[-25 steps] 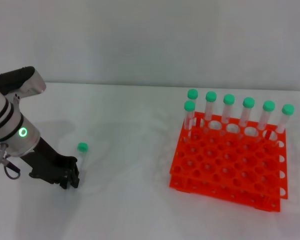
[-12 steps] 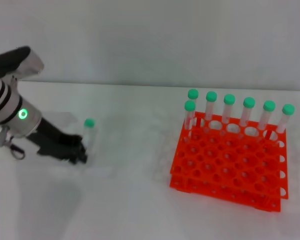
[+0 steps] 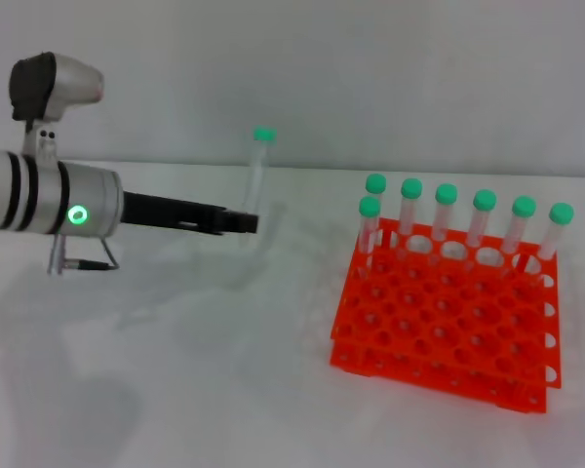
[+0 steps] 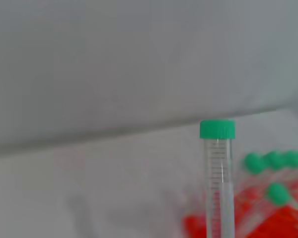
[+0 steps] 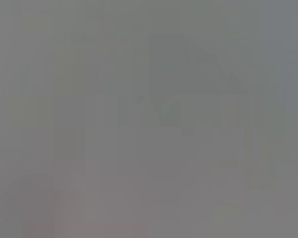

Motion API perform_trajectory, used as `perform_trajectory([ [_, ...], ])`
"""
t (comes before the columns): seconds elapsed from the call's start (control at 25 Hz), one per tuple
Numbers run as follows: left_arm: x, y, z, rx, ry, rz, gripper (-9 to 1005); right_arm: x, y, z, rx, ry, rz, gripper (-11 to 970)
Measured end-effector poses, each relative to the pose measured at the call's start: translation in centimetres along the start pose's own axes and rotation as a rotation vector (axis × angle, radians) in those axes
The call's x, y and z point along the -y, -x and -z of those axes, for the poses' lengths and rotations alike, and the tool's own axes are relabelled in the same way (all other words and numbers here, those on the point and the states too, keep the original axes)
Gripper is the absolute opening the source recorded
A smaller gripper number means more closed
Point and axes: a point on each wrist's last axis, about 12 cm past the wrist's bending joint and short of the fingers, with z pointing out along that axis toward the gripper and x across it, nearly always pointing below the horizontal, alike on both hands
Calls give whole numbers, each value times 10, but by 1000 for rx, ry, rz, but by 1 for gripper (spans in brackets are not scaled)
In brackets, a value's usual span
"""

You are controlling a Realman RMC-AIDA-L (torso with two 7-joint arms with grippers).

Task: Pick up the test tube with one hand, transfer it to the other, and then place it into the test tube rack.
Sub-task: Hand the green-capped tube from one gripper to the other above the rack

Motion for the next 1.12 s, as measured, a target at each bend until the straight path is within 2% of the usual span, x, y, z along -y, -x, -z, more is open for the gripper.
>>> perform_trajectory([
  [0.2,10,-29,5,199,-146,-256,199,-4,15,-15,-15,272,-116,855],
  [0.28,14,-45,10,288,-192,-350,199,-11,23,-27,-37,422,-160,855],
  [0.4,21,-69,14,381,-226,-455,200,-22,34,-44,-66,571,-212,855],
  [0.56,24,-91,13,405,-230,-508,200,-42,44,-70,-105,727,-268,854],
  [0.8,29,-105,11,424,-254,-525,200,-94,49,-102,-193,950,-316,854],
  [1.0,31,-107,13,439,-267,-552,200,-130,50,-112,-245,1084,-316,854],
  [1.12,31,-108,13,438,-271,-565,199,-143,51,-114,-254,1123,-331,853],
])
